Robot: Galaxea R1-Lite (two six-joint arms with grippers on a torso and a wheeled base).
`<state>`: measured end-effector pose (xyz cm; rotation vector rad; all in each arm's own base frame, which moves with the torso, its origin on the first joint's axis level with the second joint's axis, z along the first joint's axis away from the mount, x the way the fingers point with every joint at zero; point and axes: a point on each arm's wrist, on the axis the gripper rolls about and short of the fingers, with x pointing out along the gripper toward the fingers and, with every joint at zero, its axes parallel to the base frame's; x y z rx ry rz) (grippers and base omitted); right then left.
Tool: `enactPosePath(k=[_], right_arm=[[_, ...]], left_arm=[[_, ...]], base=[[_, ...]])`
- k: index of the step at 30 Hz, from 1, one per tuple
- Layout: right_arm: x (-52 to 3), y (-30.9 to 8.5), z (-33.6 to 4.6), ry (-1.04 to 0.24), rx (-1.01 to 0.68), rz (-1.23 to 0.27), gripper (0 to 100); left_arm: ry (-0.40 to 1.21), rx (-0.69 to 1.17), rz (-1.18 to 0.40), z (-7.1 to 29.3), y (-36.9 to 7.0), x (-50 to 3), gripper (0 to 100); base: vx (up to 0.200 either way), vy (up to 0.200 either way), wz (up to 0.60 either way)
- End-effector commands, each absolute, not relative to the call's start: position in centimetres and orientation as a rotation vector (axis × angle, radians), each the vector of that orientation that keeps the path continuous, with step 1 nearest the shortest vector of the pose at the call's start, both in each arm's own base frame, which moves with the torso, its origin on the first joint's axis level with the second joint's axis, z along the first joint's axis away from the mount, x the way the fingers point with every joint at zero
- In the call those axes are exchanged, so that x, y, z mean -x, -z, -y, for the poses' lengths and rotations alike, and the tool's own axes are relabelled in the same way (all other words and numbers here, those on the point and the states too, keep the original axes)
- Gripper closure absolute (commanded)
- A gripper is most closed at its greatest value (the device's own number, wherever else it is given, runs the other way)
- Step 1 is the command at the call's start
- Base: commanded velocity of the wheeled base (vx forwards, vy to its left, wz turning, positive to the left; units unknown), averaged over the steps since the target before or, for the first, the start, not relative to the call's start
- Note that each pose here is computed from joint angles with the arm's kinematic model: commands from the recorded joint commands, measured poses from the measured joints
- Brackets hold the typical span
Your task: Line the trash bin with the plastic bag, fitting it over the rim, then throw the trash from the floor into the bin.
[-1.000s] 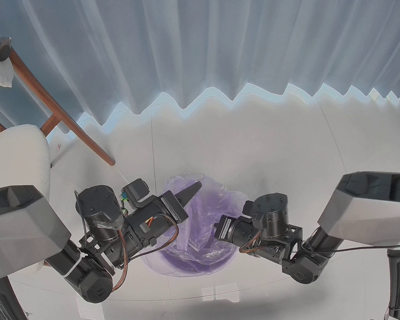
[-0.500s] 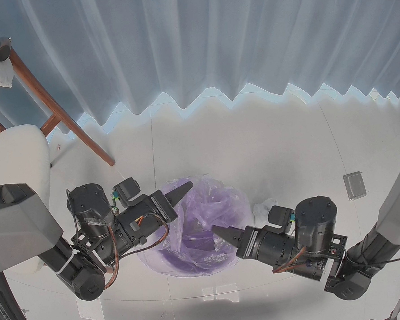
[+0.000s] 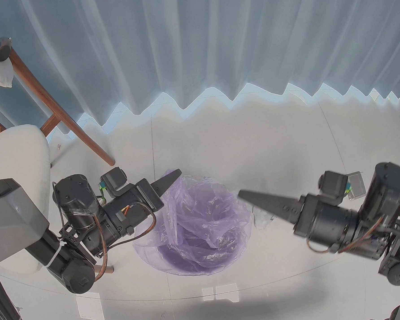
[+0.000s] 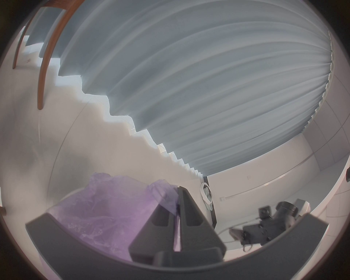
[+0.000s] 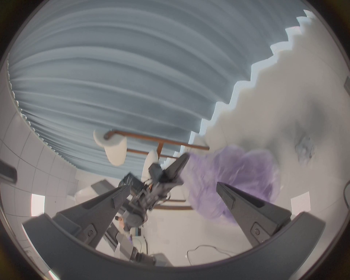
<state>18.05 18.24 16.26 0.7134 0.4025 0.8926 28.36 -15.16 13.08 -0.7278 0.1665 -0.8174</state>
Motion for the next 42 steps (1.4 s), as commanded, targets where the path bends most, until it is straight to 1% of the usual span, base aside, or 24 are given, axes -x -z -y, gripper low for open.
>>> enactPosePath(k=[1, 4, 7, 8, 9, 10, 13, 17, 20, 27, 33, 36, 38, 40, 42], right_arm=[[-24.6, -16.0, -13.4, -0.716, -0.749, -0.345, 0], [-27.1, -14.4, -14.1, -0.664, -0.752, -0.337, 0], [-28.8, -12.8, -15.7, -0.671, -0.745, -0.354, 0], [-28.8, -12.8, -15.7, -0.671, -0.745, -0.354, 0], [-29.6, -11.9, -17.1, -0.674, -0.74, -0.374, 0], [-30.0, -11.2, -17.7, -0.663, -0.738, -0.385, 100], [-30.6, -9.0, -19.7, -0.662, -0.721, -0.432, 100], [-29.6, -6.7, -22.4, -0.699, -0.68, -0.507, 100], [-28.9, -5.0, -24.5, -0.702, -0.654, -0.542, 100], [-29.5, -1.9, -27.6, -0.705, -0.617, -0.624, 100], [-30.6, -1.8, -30.5, -0.733, -0.609, -0.637, 100], [-30.9, -1.9, -30.9, -0.727, -0.607, -0.635, 100], [-31.0, -2.3, -30.9, -0.705, -0.613, -0.608, 100], [-31.1, -2.9, -30.7, -0.686, -0.618, -0.583, 100], [-30.6, -6.0, -29.7, -0.678, -0.646, -0.534, 100]], left_arm=[[0.882, 0.727, -0.116, 14.0, -15.6, -26.7, 100], [0.915, 0.744, -0.118, 13.7, -16.3, -25.9, 100], [0.969, 0.778, -0.119, 13.2, -17.6, -24.8, 100], [0.969, 0.778, -0.119, 13.2, -17.6, -24.8, 100], [1.0, 0.798, -0.119, 12.9, -18.3, -24.3, 100], [1.016, 0.807, -0.118, 12.7, -18.7, -23.9, 100], [1.049, 0.823, -0.136, 12.5, -19.1, -23.2, 100], [1.058, 0.821, -0.141, 12.4, -19.1, -23.2, 100], [1.056, 0.821, -0.142, 12.4, -19.0, -23.2, 100], [1.041, 0.819, -0.185, 13.0, -17.7, -24.0, 100], [1.032, 0.817, -0.189, 13.0, -17.4, -24.4, 100], [1.031, 0.818, -0.188, 13.1, -17.4, -24.5, 100], [1.028, 0.819, -0.198, 13.2, -17.1, -24.7, 100], [1.026, 0.819, -0.204, 13.4, -16.9, -25.0, 100], [1.015, 0.82, -0.212, 13.7, -16.4, -25.6, 100]], base=[[0.0, 0.0, 0.0], [0.0, 0.0, 0.0], [0.0, 0.0, 0.0], [0.0, 0.0, 0.0], [0.0, 0.0, 0.0], [0.0, 0.0, 0.0], [0.0, 0.0, 0.0], [0.0, 0.0, 0.0], [0.0, 0.0, 0.0], [0.0, 0.0, 0.0], [0.0, 0.0, 0.0], [0.0, 0.0, 0.0], [0.0, 0.0, 0.0], [0.0, 0.0, 0.0], [0.0, 0.0, 0.0]])
